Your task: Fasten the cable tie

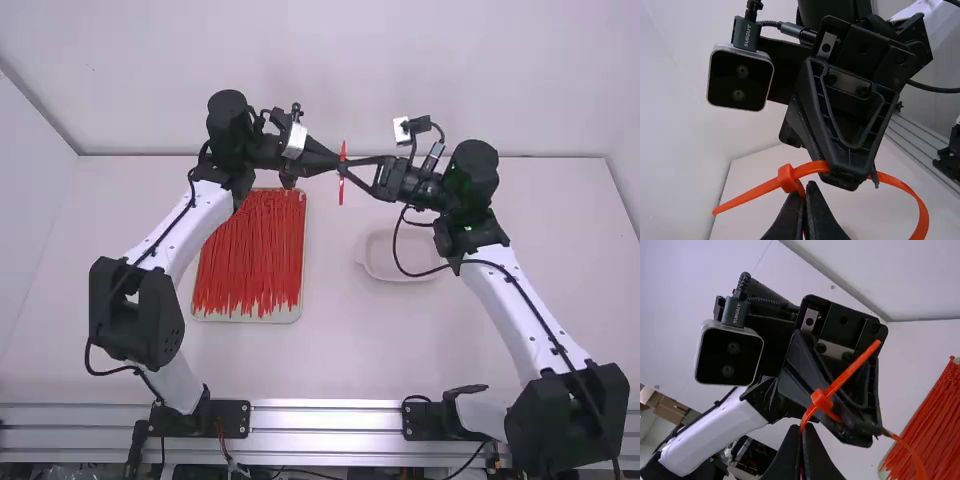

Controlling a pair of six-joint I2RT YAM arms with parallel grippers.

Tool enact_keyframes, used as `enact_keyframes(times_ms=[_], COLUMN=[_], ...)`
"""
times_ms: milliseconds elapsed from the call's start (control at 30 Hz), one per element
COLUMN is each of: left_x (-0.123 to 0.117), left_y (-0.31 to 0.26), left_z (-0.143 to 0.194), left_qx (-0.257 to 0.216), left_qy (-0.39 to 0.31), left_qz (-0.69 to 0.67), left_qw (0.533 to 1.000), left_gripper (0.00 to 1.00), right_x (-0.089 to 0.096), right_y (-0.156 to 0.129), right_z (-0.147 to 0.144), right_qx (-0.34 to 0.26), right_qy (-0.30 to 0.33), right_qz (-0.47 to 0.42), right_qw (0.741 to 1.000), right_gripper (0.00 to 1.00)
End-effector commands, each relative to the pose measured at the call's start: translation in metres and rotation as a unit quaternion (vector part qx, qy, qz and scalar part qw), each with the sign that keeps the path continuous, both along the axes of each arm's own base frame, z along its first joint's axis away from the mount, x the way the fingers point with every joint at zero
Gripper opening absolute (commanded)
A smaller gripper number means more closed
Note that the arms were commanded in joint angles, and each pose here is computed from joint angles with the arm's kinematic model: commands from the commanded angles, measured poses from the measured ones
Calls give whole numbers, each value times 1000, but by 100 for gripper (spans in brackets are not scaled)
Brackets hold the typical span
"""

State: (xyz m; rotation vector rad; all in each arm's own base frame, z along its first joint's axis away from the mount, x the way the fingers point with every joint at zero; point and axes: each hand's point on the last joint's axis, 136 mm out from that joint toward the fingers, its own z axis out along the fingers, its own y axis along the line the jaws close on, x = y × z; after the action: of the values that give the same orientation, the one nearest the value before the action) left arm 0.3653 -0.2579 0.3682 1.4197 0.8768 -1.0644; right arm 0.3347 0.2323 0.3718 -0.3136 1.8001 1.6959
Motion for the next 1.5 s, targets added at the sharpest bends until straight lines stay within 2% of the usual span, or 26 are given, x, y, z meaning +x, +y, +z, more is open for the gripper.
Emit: enact_keyframes(times_ms=[0,100,200,233,300,467,1033,1467], left_x=[-23,-23,-23,-23,-22,-21,-24,-32], left_y=[-4,-4,-3,-4,-2,-1,-4,-13], left_z=[2,1,2,2,1,-2,-26,-28], left_qx=[2,3,2,3,4,6,15,15], left_qy=[-5,-2,-5,-4,3,14,59,55], left_qz=[-53,-53,-52,-53,-50,-49,-53,-66], left_qw=[999,999,999,999,999,999,997,996], left_gripper=[2,2,2,2,2,2,2,2], right_x=[22,26,22,20,19,16,14,8], right_y=[-16,-21,-19,-17,-15,-15,-15,-6], right_z=[8,8,7,4,-3,-15,-16,-16], right_qx=[10,12,9,3,-7,-21,-24,-25], right_qy=[-9,-6,-5,-10,-5,17,14,12], right_qz=[-62,-72,-60,-53,-50,-41,-34,-20], right_qw=[998,997,998,999,999,999,999,999], right_gripper=[0,0,2,11,20,32,34,29])
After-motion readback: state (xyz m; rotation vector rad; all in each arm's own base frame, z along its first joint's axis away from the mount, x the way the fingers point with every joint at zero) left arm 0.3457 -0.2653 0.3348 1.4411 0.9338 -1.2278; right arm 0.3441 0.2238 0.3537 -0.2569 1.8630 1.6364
